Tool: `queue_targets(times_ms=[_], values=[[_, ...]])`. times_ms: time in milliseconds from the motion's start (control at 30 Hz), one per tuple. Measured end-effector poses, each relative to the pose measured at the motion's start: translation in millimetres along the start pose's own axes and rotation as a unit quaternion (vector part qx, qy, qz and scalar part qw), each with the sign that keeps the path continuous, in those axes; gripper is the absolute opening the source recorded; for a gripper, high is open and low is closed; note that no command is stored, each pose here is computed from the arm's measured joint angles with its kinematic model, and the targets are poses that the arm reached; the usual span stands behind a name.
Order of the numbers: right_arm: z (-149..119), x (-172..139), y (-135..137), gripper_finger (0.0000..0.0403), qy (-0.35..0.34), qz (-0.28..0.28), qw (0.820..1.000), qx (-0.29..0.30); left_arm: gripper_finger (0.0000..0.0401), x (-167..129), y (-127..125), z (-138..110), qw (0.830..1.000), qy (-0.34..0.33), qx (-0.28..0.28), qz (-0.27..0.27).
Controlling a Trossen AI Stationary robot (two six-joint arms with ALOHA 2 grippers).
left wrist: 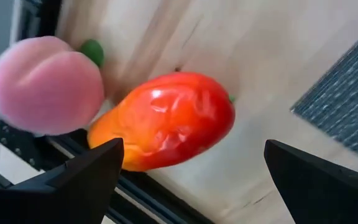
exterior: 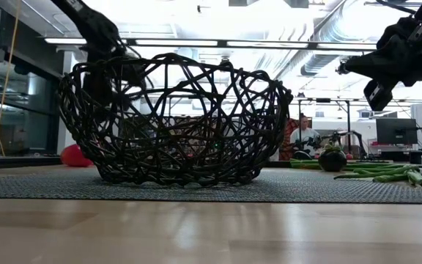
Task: Build produce basket
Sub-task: Put the orange mango into the black mesh basket
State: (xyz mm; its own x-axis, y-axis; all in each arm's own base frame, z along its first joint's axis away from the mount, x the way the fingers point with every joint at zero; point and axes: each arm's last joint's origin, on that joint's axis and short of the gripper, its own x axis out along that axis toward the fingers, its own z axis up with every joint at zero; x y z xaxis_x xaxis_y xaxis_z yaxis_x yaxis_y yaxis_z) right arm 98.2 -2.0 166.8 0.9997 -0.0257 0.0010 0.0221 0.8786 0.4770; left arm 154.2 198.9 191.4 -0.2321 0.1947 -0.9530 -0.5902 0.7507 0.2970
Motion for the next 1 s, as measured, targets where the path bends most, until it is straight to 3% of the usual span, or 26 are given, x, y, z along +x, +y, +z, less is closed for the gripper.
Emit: queue_targets(times_ms=[267,733,1000], values=[[0,0,0,0.0000,0.000,0.000,1.000,0.000,0.0376,17,-4,9,0.998,0.036,0.031,0.027],[0,0,0,0.0000,0.000,0.000,1.000,0.000,0.0376,49,-9,18,0.981,0.112,0.146,0.059],[0,0,0,0.0000,0.000,0.000,1.000,0.000,0.0376,58,-11,20,0.977,0.130,0.157,0.064]])
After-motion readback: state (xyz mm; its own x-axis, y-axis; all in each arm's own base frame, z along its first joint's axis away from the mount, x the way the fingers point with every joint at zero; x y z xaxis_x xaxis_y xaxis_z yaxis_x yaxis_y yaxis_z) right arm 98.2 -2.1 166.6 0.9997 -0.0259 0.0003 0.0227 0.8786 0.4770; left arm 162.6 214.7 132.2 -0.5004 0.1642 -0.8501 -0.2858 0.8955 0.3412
